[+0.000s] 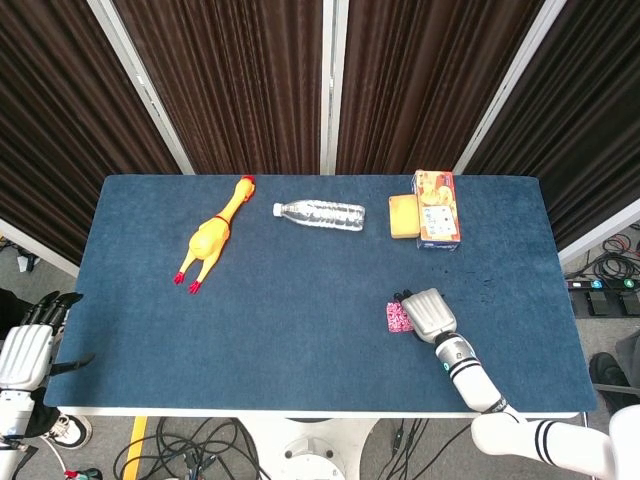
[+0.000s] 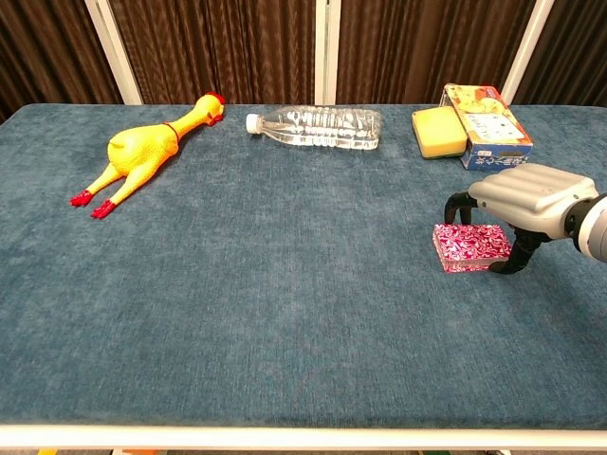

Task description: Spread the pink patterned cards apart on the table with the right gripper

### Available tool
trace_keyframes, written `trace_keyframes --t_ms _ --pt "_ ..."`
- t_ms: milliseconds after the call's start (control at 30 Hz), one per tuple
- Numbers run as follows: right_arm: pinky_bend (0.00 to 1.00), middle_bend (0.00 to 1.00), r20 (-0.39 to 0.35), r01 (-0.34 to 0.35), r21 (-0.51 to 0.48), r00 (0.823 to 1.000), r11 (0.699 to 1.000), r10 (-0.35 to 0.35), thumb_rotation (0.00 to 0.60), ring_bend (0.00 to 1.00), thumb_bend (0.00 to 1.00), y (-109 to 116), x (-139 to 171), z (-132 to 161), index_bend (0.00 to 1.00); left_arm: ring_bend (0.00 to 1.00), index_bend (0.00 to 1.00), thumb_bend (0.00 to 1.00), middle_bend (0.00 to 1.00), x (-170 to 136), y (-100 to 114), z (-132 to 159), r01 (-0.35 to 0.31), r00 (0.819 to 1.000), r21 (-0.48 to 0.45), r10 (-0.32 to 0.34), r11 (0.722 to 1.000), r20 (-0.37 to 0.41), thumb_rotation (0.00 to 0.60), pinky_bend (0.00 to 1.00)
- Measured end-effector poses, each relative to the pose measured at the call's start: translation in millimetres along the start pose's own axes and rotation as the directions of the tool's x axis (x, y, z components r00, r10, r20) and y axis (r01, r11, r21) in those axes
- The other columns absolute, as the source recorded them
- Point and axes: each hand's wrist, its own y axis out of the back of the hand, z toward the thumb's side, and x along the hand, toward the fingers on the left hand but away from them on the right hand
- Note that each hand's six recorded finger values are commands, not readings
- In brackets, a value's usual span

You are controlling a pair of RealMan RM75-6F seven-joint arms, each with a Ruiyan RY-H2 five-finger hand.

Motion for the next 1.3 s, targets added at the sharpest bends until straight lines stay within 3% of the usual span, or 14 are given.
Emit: trace_keyframes --t_ms 800,1300 --pt "0.97 0.36 0.009 0.034 0.006 0.999 0.999 -0.034 0.6 0.87 0.16 2 -4 2 0.41 0.06 0.16 0.03 0.15 -1 -2 -3 0.009 1.0 -0.008 -0.009 1.0 -0.006 0.6 0.18" --pt "0.97 0.38 0.002 0.059 -0.007 0.998 0.998 -0.059 0.6 0.87 0.16 12 0 2 0.43 0.06 0.16 0.03 0.15 0 -4 -2 0.019 1.0 -0.007 -0.019 1.0 -0.005 0.6 0.18"
